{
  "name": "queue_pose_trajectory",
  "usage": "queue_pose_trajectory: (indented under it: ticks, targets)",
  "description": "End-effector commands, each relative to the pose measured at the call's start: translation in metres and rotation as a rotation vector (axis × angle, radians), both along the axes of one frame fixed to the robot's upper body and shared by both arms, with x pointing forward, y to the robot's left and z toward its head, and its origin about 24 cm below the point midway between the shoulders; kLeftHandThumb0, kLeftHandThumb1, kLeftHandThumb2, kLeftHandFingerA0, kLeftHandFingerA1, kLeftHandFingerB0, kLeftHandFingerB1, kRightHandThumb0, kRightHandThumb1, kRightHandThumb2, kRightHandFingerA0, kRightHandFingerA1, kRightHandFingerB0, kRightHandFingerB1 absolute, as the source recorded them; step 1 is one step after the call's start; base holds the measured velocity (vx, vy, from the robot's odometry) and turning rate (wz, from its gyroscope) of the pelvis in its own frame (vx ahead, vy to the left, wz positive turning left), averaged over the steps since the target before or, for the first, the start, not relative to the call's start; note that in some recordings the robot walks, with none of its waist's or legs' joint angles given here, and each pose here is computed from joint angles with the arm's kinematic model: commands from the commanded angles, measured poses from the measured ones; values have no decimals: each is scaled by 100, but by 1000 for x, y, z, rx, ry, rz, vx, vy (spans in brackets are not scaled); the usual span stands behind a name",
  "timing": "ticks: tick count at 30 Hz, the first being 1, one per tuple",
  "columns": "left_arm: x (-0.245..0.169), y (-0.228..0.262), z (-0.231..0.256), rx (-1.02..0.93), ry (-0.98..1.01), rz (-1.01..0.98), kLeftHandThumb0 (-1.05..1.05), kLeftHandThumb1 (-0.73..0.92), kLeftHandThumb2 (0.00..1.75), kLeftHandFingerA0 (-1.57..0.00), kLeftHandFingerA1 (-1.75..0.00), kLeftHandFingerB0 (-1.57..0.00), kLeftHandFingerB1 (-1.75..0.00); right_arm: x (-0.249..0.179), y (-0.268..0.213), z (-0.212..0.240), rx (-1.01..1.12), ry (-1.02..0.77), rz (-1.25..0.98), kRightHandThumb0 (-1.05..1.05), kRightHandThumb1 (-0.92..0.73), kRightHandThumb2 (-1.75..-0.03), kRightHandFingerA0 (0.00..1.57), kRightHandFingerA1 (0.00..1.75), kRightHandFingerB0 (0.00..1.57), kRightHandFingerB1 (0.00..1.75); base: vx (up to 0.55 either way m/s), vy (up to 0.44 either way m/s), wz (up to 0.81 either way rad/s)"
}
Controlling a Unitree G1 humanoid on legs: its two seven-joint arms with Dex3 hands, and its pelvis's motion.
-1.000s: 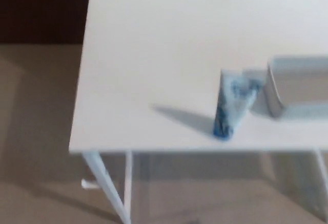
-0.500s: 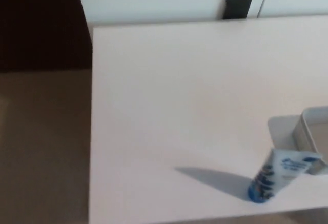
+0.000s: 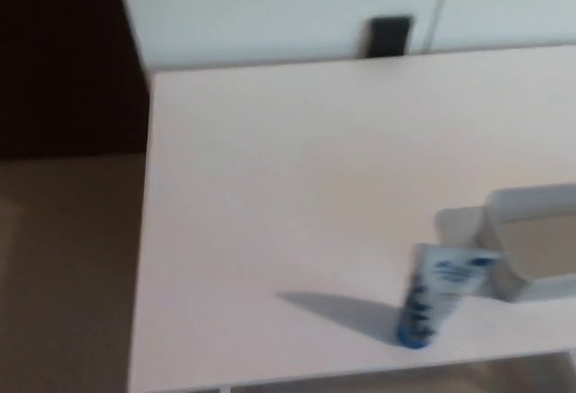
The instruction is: The robot walks towards a table in front, picks a shampoo with left hand and puts it in a small grey container
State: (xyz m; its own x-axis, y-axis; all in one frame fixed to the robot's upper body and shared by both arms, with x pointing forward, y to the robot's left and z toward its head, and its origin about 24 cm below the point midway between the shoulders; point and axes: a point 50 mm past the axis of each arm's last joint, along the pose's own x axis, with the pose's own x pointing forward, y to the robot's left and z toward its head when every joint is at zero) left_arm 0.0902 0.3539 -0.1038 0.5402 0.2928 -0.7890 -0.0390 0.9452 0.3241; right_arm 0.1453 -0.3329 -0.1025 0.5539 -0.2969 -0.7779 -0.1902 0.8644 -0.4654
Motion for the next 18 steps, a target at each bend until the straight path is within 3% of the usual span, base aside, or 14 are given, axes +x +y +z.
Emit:
queue_pose_trajectory:
  ticks: [1,11,18]
  targets:
    - [-1,5,3,27,-2,-7,-42,64,59,-52,-47,-29,-34,-3,-2,0,0,12,-7,-25,-69,-60,67,51,47,40,-41,-162,-9]
    - [-4,5,2,7,-1,7,-43,65,60,-47,-45,-26,-33,-6,-1,-2,-1,21,5,-26,-70,-60,67,51,47,40,19,-9,-1]
    - [-3,4,3,14,-38,18,-44,63,59,-54,-46,-26,-33,-5,-1,-2,-4,24,4,-25,-70,-60,67,51,47,40,33,78,18]
